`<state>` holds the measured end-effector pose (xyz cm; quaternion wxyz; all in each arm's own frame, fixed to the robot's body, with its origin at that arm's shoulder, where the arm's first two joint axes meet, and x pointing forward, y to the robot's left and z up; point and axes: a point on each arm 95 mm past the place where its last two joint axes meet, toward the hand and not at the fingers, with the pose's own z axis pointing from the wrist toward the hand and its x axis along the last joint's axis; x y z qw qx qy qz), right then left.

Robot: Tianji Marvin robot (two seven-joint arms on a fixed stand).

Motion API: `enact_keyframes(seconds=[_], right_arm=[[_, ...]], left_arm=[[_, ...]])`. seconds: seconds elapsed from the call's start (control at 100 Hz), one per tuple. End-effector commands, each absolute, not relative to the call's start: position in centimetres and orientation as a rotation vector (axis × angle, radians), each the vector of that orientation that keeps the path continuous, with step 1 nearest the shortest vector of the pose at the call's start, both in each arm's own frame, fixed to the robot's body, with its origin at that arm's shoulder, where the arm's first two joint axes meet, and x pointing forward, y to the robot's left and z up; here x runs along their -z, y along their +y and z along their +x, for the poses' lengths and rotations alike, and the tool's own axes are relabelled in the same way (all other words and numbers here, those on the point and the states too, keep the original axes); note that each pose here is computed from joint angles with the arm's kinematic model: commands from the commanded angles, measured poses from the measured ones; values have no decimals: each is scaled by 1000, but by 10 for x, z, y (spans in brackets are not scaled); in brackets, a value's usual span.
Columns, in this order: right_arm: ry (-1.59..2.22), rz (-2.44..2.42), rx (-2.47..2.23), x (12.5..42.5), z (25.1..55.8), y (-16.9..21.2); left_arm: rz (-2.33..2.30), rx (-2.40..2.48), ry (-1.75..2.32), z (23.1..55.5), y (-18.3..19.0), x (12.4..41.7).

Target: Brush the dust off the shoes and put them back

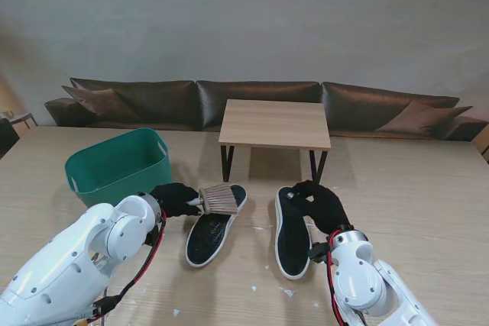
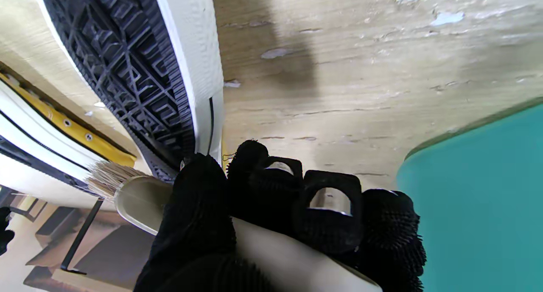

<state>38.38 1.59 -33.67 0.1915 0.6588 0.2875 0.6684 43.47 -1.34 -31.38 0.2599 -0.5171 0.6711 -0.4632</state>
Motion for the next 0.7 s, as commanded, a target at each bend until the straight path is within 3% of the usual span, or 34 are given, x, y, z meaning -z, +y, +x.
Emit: enact_keyframes(seconds=[0.0,0.69], right_arm=[[818,1863,-1882,337,383,19],[821,1878,-1877,334,375,17]], left_arm=[[-1425,1226,1842,432,-12,320],[-1416,1118,1941,379,17,314]])
